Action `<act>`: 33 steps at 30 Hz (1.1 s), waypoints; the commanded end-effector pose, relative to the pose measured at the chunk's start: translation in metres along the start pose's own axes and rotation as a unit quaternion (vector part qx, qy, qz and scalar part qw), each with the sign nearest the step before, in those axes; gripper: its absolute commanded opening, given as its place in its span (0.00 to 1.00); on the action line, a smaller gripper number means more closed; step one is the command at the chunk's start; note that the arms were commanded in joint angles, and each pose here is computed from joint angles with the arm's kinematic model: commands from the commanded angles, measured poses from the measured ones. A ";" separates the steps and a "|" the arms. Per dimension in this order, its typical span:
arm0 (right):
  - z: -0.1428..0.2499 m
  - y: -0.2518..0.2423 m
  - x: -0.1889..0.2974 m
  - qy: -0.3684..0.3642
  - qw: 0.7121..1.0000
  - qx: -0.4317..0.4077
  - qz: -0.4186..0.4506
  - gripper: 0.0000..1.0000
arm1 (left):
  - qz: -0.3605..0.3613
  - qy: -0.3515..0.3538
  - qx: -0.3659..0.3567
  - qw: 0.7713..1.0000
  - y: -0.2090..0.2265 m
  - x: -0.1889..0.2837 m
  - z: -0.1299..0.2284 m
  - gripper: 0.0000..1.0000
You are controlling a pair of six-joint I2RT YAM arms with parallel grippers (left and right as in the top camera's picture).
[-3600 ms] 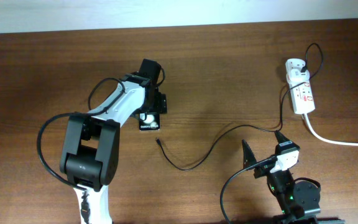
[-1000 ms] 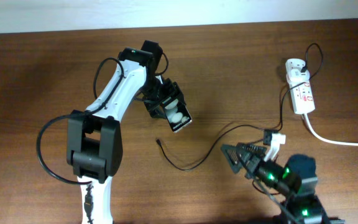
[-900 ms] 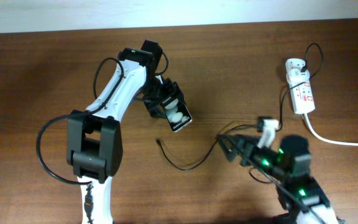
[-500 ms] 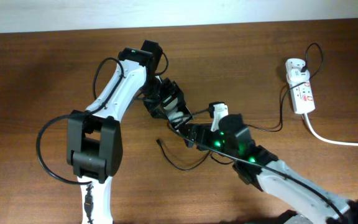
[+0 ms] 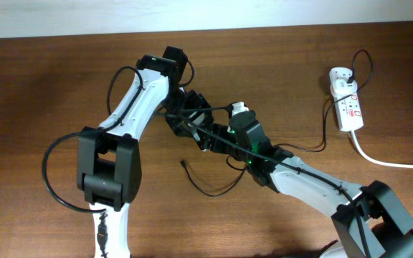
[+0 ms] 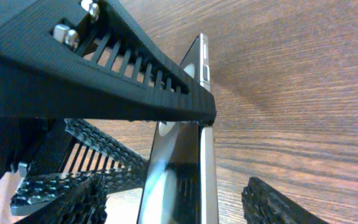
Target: Plug charger to phone and switch on socket
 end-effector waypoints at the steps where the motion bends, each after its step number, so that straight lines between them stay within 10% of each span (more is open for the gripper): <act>1: -0.004 0.005 -0.002 -0.013 1.000 -0.005 0.001 0.64 | 0.011 -0.003 0.000 1.000 -0.006 0.005 0.000 0.00; 22: 0.006 0.002 -0.002 0.013 0.996 -0.091 0.017 0.14 | -0.017 -0.033 0.006 0.999 -0.008 -0.001 0.002 0.00; 23: 0.006 0.002 -0.002 0.013 0.996 -0.091 0.017 0.08 | -0.016 -0.034 0.005 0.999 -0.008 -0.001 0.001 0.04; 26: 0.007 0.000 -0.002 0.016 0.995 -0.092 0.021 0.04 | -0.018 -0.029 -0.002 0.999 -0.007 0.000 0.003 1.00; 33: 0.000 -0.014 0.007 0.023 0.994 -0.097 0.045 0.04 | 0.004 -0.107 -0.133 0.985 -0.005 0.062 0.011 0.99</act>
Point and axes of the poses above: each gripper's point midway between its finger pads, its own x axis back along the fingers, its own y axis along the line the jaws close on, z = x × y, the point moved 8 cm from there along x, back along the fingers
